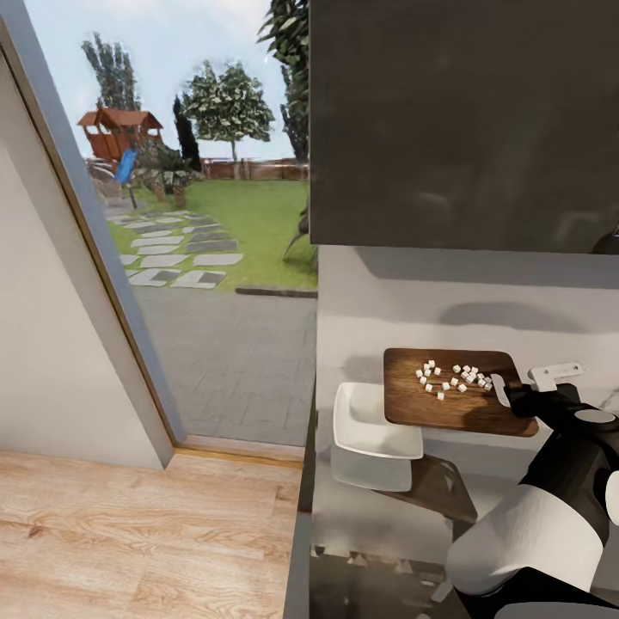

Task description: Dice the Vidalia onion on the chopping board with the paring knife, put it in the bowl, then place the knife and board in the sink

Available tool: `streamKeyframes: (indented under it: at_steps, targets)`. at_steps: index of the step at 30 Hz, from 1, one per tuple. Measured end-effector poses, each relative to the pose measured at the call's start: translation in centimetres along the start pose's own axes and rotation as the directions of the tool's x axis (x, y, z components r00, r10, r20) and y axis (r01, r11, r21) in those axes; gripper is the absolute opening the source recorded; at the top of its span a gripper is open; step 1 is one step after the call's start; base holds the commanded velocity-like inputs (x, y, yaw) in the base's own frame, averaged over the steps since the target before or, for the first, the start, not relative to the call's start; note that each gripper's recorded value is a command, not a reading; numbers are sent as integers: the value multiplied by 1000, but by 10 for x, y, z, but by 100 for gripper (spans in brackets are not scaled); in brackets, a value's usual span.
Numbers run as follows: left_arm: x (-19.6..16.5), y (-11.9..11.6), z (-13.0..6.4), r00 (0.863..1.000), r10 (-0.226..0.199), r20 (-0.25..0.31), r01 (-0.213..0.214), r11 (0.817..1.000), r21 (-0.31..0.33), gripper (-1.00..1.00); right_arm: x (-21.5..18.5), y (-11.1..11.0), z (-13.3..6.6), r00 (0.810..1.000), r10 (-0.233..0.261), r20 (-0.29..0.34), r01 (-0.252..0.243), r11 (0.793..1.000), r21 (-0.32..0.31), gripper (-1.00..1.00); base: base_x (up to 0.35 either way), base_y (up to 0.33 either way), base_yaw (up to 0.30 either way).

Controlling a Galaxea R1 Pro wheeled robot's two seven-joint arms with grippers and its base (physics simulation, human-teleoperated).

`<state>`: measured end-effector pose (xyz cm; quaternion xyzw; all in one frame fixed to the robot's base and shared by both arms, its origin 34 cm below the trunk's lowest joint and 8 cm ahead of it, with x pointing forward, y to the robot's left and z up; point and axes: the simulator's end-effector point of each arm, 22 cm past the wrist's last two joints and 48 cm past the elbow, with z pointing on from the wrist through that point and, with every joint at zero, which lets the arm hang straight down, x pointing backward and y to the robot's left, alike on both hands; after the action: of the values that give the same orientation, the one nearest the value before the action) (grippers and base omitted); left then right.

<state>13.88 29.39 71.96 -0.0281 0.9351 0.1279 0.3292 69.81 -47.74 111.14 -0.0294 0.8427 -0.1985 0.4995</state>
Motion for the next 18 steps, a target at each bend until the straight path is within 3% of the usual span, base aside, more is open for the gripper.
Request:
streamKeyframes:
  at_steps: [9, 12, 18]
  targets:
    - [0, 0, 0, 1000, 0, 0, 0, 1000, 0, 100, -1, -7, 0, 1000, -5, 0, 5, 999, 35, -100, 0, 0, 0]
    - [0, 0, 0, 1000, 0, 0, 0, 1000, 0, 100, -12, -7, 1, 998, -66, -4, 66, 996, 54, -100, 0, 0, 0]
    - [0, 0, 0, 1000, 0, 0, 0, 1000, 0, 100, -14, -7, 1, 996, -89, -10, 89, 994, 60, -100, 0, 0, 0]
